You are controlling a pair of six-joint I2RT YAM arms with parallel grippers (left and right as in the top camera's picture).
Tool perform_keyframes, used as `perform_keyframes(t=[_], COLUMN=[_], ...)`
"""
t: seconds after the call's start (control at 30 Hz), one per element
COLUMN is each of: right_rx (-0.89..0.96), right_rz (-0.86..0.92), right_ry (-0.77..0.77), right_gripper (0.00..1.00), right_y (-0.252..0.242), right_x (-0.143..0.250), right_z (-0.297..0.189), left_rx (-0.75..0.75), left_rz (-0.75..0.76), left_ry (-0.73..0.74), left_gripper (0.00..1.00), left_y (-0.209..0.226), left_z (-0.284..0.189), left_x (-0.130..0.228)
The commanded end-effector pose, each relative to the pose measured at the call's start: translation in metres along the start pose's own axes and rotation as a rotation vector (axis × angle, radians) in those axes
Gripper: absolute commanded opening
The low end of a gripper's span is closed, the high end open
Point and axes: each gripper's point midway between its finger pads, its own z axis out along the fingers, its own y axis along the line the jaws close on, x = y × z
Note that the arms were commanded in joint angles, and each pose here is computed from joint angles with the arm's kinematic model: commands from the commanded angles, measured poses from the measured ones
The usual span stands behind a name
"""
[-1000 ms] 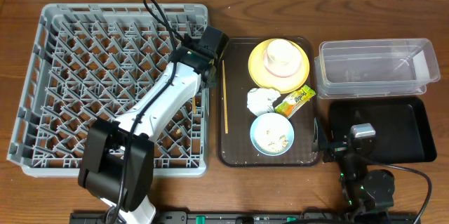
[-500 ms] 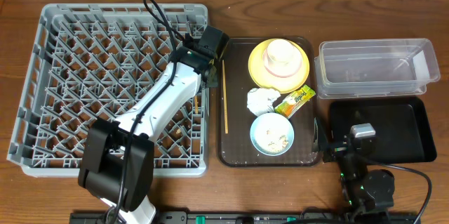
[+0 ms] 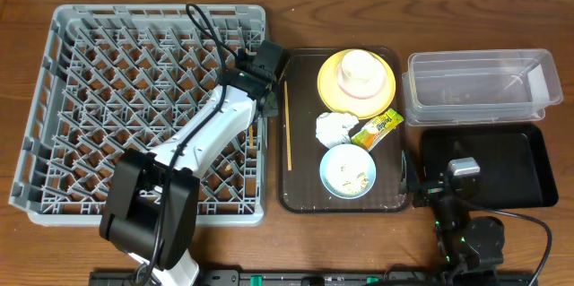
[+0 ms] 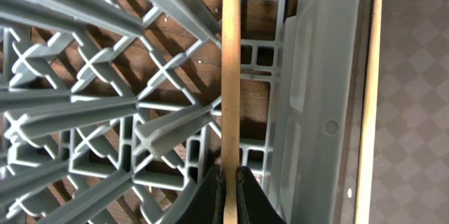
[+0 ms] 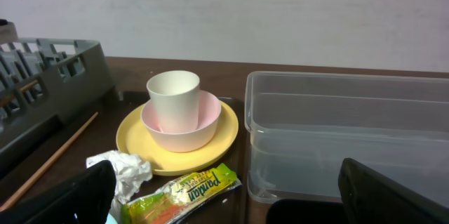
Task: Sort waste into correct bins and load items into the dishwasher rack
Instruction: 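Carry the chopstick into the grey dish rack and release it, then move the left gripper back to the second chopstick on the tray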
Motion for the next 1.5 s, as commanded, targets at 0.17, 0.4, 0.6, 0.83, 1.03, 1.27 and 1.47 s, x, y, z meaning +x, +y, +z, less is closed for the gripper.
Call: perform_keyframes(t=[0.17,0.4,0.6,0.83,1.03,1.27,1.47], right_rx=[0.015,0.015,0.015,0.015,0.015,0.015,0.015], right_rz=[-0.002,-0.002,-0.002,-0.002,-0.002,-0.002,-0.002], right_ry=[0.003,0.003,0.004,0.004,0.004,0.004,0.004], right_gripper=[0.99,0.99,0.99,0.99,0.99,0.99,0.99], right_y=[-0.004,-0.004,-0.004,-0.004,-0.004,-0.004,-0.004], right_x=[0.001,0.001,0.001,0.001,0.001,0.001,0.001], right_z=[0.000,0.000,0.000,0.000,0.000,0.000,0.000], left_rx=[-0.025,0.000,0.089,0.442,0.475,0.445,0.440], left_rz=[0.058,0.044,-0.060,-0.074,-0.047,-0.053,0.010], left_ry=[-0.019,-0.089,-0.198,-0.094,0.051,0.146,0.127], left_gripper=[0.32,0.34,0.35,0.35,0.29,0.12,0.13], left_y=[0.003,0.003,0.008,-0.033,-0.046,-0.064,-0.089], left_z=[0.001,-0.023,-0.079,-0.127,-0.107,-0.081,-0.072], left_x=[-0.002,-0.021,-0.037,-0.011,0.021,0.041,0.047])
